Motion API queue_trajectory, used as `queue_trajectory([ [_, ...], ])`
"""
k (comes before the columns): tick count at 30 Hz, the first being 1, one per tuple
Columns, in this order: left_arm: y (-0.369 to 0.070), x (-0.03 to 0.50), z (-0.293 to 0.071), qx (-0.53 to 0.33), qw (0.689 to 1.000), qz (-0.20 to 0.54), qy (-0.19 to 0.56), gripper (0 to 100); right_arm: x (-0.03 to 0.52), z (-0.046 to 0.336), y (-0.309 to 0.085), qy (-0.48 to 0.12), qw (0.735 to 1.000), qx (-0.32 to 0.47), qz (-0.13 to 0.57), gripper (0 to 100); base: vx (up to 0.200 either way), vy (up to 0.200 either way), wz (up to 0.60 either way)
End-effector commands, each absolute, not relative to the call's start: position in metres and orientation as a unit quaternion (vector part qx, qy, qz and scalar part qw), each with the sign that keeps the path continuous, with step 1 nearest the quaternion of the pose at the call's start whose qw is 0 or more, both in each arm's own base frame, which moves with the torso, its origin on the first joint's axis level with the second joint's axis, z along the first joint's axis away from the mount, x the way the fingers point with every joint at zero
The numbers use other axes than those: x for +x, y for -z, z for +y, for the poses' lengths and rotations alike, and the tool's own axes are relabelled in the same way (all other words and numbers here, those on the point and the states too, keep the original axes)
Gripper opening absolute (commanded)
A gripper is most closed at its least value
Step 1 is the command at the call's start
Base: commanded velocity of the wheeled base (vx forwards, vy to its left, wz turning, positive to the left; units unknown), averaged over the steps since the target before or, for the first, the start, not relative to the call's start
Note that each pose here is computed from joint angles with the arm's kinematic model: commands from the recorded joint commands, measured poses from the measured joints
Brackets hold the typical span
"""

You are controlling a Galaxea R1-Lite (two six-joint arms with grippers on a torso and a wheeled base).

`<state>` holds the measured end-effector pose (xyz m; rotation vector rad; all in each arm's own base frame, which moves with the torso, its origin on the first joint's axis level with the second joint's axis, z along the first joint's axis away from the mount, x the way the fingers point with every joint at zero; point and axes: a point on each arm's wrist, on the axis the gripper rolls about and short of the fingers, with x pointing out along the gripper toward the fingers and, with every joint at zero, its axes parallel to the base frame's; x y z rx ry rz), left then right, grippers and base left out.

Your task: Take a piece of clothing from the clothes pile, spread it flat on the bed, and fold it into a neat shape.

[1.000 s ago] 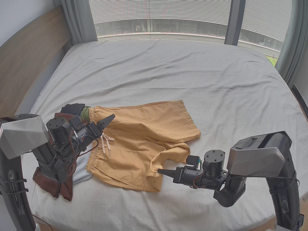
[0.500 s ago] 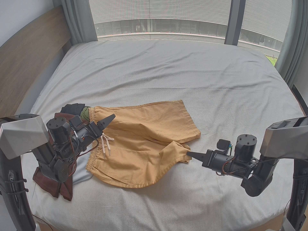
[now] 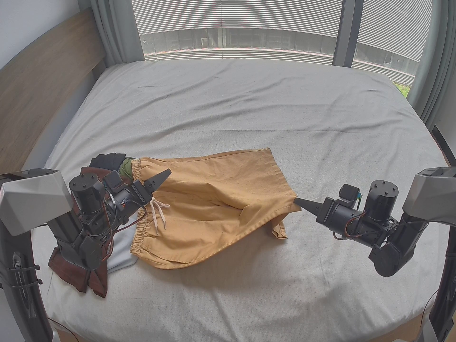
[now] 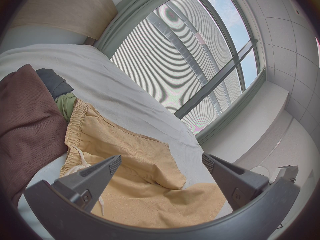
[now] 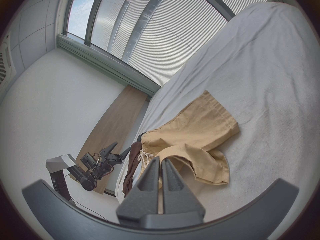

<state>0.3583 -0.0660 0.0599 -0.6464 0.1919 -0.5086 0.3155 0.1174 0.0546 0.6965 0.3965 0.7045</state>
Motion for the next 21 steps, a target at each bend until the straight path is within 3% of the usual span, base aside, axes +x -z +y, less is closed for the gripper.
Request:
queue_trajectory([
  [1,-0.059,0.359,-0.065,-0.314,0.912,0.094,0.246,100,0.326,0.122,-0.064,-0.341,0.861,0.331,0.181,0,0.0,0.0,0.0],
  [10,-0.059,0.359,-0.065,-0.315,0.912,0.094,0.245,100,0.325,0.127,-0.083,-0.348,0.873,0.283,0.189,0,0.0,0.0,0.0],
  [21,-0.059,0.359,-0.065,-0.315,0.912,0.093,0.245,100,0.287,0.131,-0.023,-0.338,0.859,0.233,0.304,0,0.0,0.0,0.0],
])
